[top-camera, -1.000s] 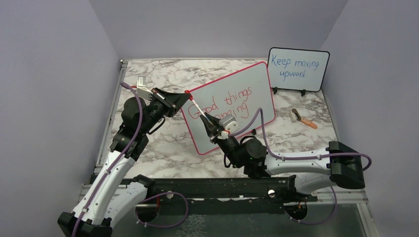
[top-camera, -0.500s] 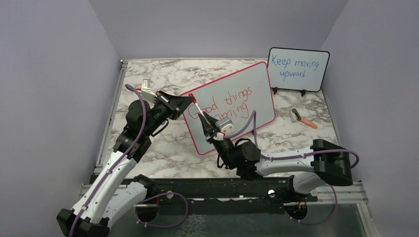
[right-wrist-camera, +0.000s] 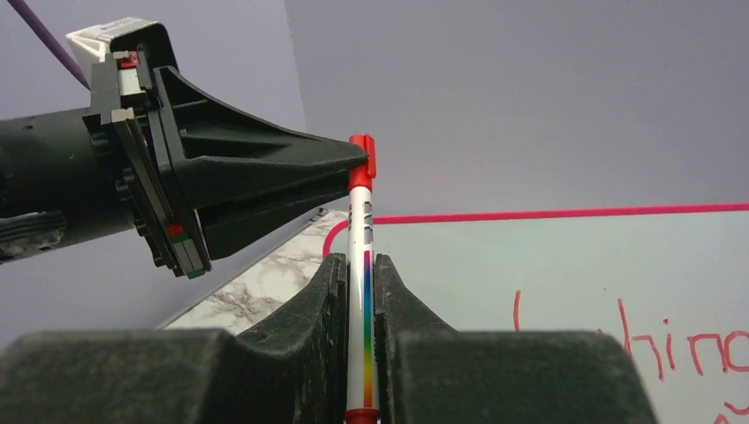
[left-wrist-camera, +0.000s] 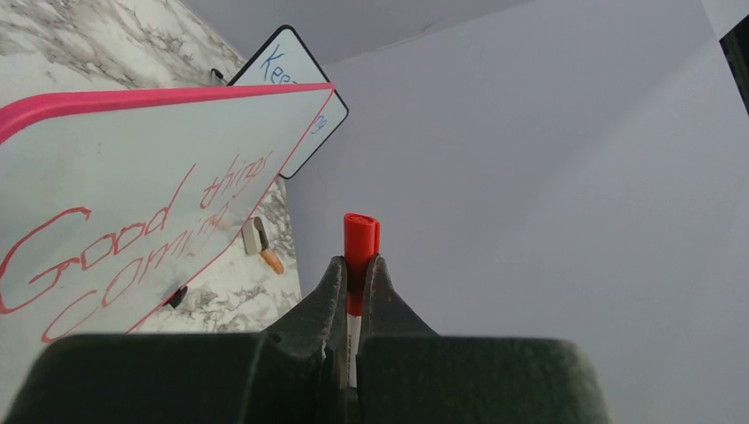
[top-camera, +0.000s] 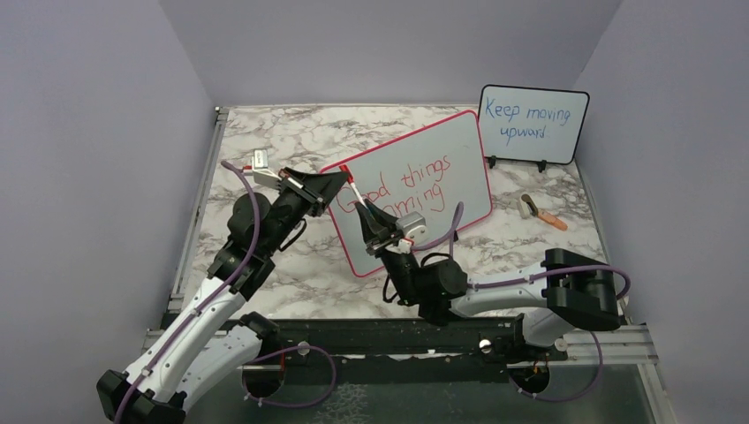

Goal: Write a sentence on the whiteboard
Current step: Close the whiteboard marker at the center of the board, then place the whiteboard marker at the center of the board.

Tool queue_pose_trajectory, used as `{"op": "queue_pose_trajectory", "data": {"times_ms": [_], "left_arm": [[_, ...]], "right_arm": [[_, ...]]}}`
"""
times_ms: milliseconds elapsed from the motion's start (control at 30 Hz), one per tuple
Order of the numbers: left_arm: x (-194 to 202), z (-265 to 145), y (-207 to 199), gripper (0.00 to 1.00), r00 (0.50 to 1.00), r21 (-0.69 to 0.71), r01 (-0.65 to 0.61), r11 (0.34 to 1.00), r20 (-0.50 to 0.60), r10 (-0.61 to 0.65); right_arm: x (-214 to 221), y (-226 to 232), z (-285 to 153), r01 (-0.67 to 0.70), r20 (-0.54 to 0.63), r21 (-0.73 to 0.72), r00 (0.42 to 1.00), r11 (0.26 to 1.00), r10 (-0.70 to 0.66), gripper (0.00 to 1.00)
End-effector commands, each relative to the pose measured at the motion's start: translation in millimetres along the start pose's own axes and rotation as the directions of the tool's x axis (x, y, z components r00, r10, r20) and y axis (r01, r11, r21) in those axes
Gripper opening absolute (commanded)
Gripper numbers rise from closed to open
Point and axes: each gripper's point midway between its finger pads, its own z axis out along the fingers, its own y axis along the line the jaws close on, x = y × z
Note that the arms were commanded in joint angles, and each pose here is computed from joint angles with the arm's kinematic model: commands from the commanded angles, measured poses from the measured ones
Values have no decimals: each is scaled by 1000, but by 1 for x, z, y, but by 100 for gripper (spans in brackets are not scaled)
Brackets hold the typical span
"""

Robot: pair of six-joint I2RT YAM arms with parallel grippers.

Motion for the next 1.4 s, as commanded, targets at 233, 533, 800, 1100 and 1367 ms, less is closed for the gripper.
{"op": "queue_pose_trajectory", "data": {"times_ms": [233,533,800,1100,1367], "left_arm": [[54,-12,12,0,986,14,18,1000,-164,-16],[59,-14,11,0,987,58,19,998,-163,-10],[28,-23,17,23,991,-44,-133,990,-34,132],[5,-36,40,54,937,-202,-342,918,-2,349],[-20,-53,75,81,827,-393,-533,749,-55,559]], "right_arm": [[-34,-35,3,-351,132,83,931,933,339,1],[-26,-44,2,-448,88,57,892,892,443,1],[-10,-57,-29,-380,-63,39,922,924,382,1],[27,-120,-84,-157,-347,235,908,959,234,1],[40,-222,-172,2,-411,647,843,763,347,1]]}}
